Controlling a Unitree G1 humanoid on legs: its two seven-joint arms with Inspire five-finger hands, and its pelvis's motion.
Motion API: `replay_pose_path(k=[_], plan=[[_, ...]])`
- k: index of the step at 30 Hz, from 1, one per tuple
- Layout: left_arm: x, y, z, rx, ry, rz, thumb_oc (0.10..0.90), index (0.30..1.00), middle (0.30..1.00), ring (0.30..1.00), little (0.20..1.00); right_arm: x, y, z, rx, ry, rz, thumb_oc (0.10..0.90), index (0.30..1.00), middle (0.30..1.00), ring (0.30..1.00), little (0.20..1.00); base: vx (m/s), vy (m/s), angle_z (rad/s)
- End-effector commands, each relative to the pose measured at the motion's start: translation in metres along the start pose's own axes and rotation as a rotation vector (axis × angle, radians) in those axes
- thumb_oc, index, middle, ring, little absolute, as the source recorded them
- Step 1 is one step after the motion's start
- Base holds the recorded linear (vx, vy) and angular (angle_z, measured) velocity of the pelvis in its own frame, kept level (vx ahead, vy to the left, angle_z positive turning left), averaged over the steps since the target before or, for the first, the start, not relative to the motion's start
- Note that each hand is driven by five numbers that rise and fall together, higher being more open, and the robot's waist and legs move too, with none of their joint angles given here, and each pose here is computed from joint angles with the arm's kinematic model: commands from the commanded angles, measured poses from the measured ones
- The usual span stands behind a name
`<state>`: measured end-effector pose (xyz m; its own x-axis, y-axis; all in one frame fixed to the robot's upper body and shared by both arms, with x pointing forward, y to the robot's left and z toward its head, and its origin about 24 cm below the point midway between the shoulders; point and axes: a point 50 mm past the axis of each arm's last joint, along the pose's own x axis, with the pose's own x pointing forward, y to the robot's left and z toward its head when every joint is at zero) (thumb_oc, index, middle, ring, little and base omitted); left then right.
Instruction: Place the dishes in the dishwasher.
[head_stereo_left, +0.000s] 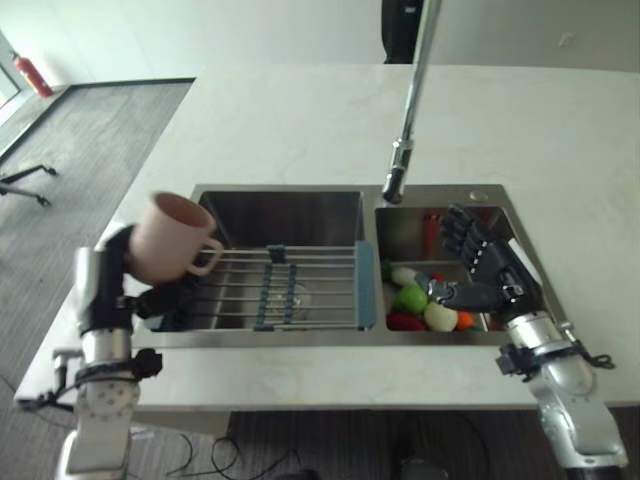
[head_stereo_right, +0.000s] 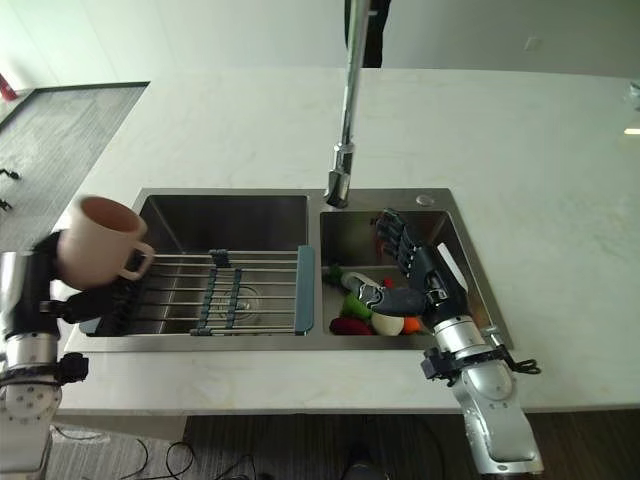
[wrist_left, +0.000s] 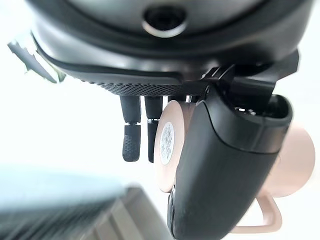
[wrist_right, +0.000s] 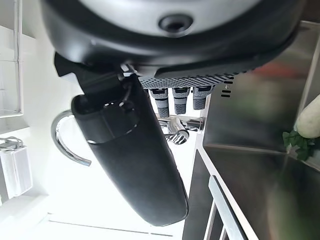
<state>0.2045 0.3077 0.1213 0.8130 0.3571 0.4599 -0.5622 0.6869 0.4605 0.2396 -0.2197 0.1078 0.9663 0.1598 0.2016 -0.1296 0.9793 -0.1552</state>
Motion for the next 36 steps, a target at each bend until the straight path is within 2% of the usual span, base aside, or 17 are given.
replay_pose_path(k=[1, 8, 14, 17, 26, 30, 36], plan=[[0.021, 0.029, 0.062, -0.111, -0.393, 0.178, 0.4, 0.3, 0.3, 0.3, 0.3, 0.001, -0.011, 0.06, -0.089, -0.344, -0.069, 0.8, 0.9, 0.9, 0.9, 0.9, -0.02, 0.102, 0.28], [0.013, 0.03, 0.086, -0.228, -0.543, 0.229, 0.4, 0.3, 0.3, 0.3, 0.3, -0.009, -0.016, 0.067, -0.068, -0.419, -0.197, 0.8, 0.9, 0.9, 0.9, 0.9, -0.02, 0.066, 0.23], [0.011, 0.014, 0.095, -0.37, -0.608, 0.175, 0.4, 0.3, 0.3, 0.3, 0.3, -0.027, -0.032, 0.066, -0.087, -0.461, -0.305, 0.8, 0.9, 0.9, 0.9, 0.9, 0.01, -0.059, 0.95], [0.014, 0.007, 0.097, -0.391, -0.612, 0.182, 0.4, 0.3, 0.3, 0.3, 0.3, -0.026, -0.031, 0.07, -0.079, -0.505, -0.288, 0.8, 0.9, 0.9, 0.9, 0.9, -0.05, -0.15, 1.53], [0.009, 0.005, 0.097, -0.419, -0.565, 0.165, 0.4, 0.3, 0.3, 0.3, 0.3, -0.008, -0.017, 0.074, -0.023, -0.499, -0.234, 0.8, 0.9, 0.9, 0.9, 0.9, -0.07, -0.118, 0.45], [0.011, 0.001, 0.102, -0.49, -0.596, 0.147, 0.4, 0.3, 0.3, 0.3, 0.3, -0.014, -0.027, 0.075, -0.058, -0.522, -0.283, 0.8, 0.9, 0.9, 0.9, 0.9, -0.2, 0.093, 1.01], [0.006, 0.012, 0.099, -0.564, -0.579, 0.186, 0.4, 0.3, 0.3, 0.3, 0.3, -0.016, -0.034, 0.084, -0.092, -0.557, -0.28, 0.8, 0.9, 0.9, 0.9, 0.9, -0.16, 0.323, 1.13]])
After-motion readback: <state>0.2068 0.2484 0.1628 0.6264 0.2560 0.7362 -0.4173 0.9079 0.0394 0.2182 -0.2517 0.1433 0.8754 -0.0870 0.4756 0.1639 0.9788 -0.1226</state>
